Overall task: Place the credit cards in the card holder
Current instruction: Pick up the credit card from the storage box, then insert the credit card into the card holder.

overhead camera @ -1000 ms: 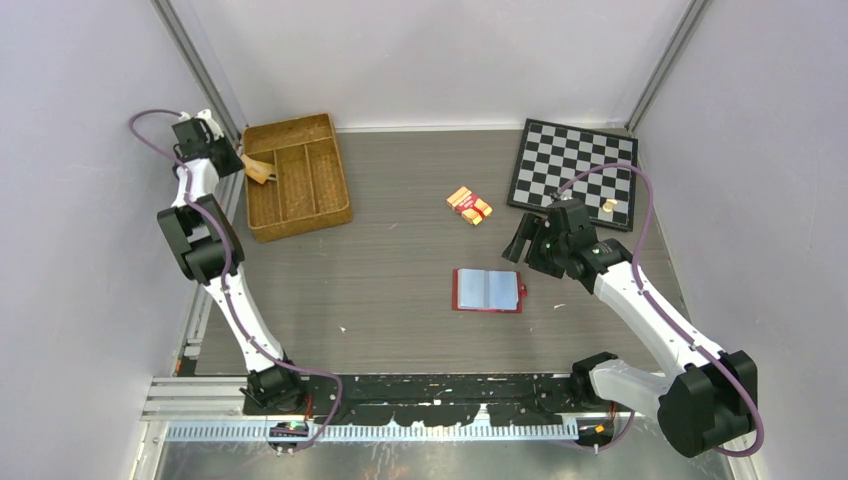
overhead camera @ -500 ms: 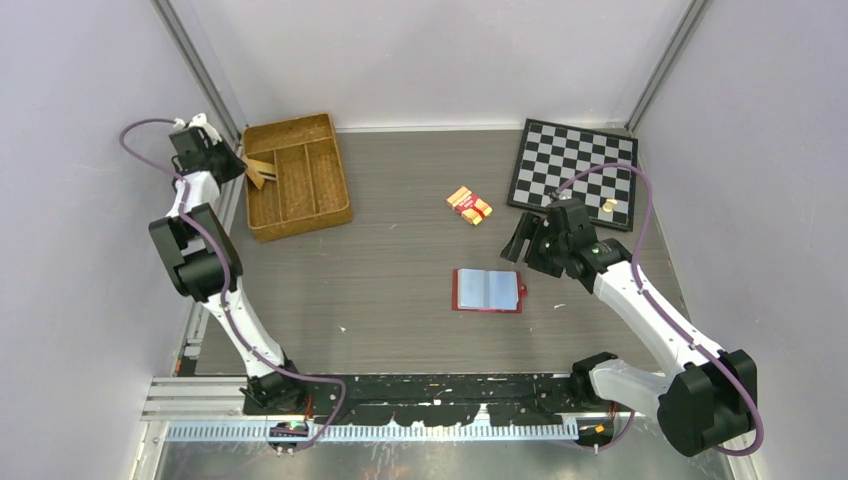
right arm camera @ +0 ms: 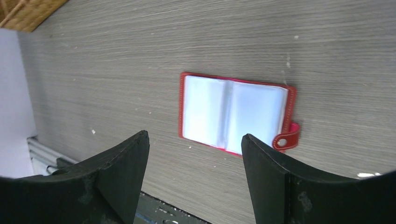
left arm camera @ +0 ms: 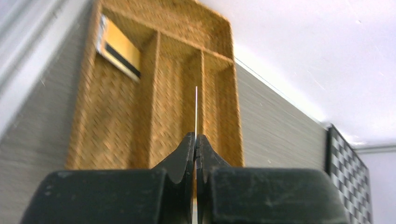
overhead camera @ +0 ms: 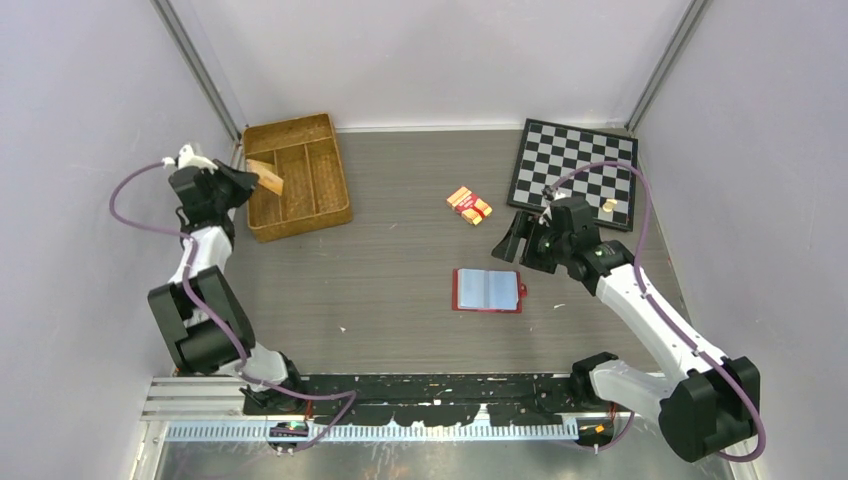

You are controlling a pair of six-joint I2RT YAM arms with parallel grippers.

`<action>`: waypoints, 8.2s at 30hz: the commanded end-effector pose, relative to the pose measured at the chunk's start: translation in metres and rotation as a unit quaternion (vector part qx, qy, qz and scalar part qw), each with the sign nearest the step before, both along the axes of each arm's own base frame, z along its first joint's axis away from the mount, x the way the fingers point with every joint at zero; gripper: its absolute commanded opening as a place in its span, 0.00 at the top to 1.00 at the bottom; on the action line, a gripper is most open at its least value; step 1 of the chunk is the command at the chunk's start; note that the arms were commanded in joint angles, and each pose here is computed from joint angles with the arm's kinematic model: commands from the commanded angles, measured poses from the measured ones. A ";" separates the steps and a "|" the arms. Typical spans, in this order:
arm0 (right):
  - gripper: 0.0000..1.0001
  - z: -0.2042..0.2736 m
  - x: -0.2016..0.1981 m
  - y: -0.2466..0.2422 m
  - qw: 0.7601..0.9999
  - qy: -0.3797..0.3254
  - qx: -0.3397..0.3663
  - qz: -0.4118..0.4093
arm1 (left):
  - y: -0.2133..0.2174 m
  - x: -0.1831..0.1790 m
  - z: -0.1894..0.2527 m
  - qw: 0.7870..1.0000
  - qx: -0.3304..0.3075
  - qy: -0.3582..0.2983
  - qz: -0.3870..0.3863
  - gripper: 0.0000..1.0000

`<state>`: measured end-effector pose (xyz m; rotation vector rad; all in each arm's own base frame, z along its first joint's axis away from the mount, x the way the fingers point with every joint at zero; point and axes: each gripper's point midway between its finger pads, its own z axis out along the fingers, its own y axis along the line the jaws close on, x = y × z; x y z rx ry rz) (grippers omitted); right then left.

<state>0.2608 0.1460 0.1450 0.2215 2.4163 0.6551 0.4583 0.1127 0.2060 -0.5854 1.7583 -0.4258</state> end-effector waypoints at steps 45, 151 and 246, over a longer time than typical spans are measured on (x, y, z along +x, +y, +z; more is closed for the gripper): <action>0.61 0.086 -0.033 0.107 0.940 -0.038 0.234 0.246 | -0.437 -0.219 0.035 0.721 -0.191 0.006 -0.666 1.00; 1.00 -0.101 -0.016 0.008 0.990 0.112 0.087 0.019 | -0.446 -0.181 -0.223 0.806 0.159 0.341 -0.458 0.78; 1.00 -0.102 -0.016 0.014 0.979 0.098 0.181 0.005 | -0.436 -0.178 -0.229 0.778 0.242 0.341 -0.469 0.71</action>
